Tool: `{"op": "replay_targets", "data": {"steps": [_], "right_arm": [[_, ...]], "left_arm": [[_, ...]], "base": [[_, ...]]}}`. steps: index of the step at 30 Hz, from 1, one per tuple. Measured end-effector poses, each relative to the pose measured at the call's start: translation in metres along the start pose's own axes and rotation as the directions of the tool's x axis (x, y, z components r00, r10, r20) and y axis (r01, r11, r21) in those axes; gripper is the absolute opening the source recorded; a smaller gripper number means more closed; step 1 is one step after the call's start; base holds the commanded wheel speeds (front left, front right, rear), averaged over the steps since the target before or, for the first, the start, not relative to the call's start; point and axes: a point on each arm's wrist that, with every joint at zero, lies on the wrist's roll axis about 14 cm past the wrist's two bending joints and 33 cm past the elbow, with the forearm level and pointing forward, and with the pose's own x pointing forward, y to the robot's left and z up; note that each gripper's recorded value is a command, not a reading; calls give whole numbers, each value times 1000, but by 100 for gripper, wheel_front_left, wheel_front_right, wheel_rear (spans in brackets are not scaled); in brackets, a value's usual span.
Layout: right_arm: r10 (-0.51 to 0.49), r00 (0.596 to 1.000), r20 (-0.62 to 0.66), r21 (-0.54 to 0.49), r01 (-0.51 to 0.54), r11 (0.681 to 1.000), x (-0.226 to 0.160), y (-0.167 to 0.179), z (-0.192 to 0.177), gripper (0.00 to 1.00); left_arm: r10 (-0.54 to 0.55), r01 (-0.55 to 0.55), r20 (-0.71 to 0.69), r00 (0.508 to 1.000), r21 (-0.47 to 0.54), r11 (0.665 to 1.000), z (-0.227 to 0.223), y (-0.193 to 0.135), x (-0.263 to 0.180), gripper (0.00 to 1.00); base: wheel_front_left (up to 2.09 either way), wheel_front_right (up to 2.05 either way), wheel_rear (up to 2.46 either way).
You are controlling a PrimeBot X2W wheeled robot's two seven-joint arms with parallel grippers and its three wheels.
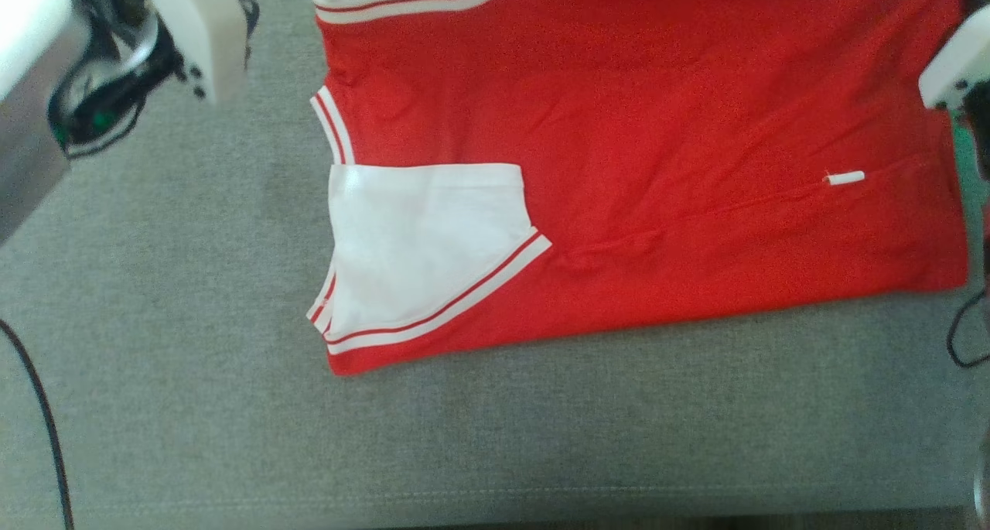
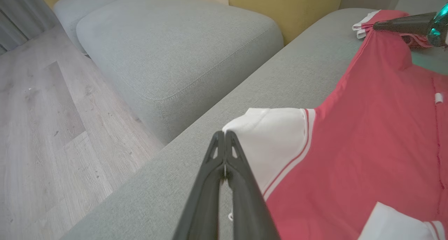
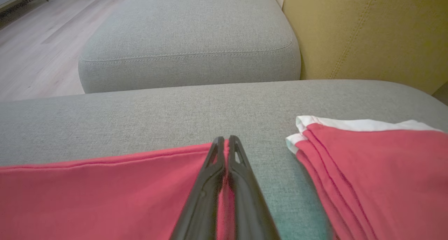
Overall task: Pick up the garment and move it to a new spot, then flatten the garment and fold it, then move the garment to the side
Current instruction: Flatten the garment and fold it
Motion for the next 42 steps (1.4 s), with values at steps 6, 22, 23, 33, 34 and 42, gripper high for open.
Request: {"op": "replay_targets", "data": {"steps": [6, 22, 23, 33, 34, 42], "right_arm": [[5, 1000, -5, 16, -5, 1000, -7, 2, -9, 0], [-10, 1000, -16, 38, 10, 999, -43, -7, -37, 0], [-13, 1000, -22, 42, 14, 999, -45, -8, -40, 0], [-27, 999, -21, 65, 28, 997, -58, -11, -52, 0], [-25, 999, -21, 65, 26, 998, -59, -10, -53, 0], [-27, 999, -38, 68, 30, 997, -75, -9, -72, 0]], "left_arm": [[-24, 26, 45, 999, -36, 999, 5, -26, -30, 0], [-64, 65, 11, 998, -214, 975, -19, -113, -93, 0], [-63, 63, 11, 998, -225, 972, -21, -116, -95, 0], [-35, 25, -29, 999, -296, 955, -43, -127, -107, 0], [-35, 23, -34, 999, -304, 953, -45, -129, -108, 0], [-33, 4, -78, 996, -347, 938, -62, -140, -116, 0]], "base": [[0, 0, 0], [0, 0, 0], [0, 0, 0], [0, 0, 0], [0, 0, 0], [0, 0, 0]]}}
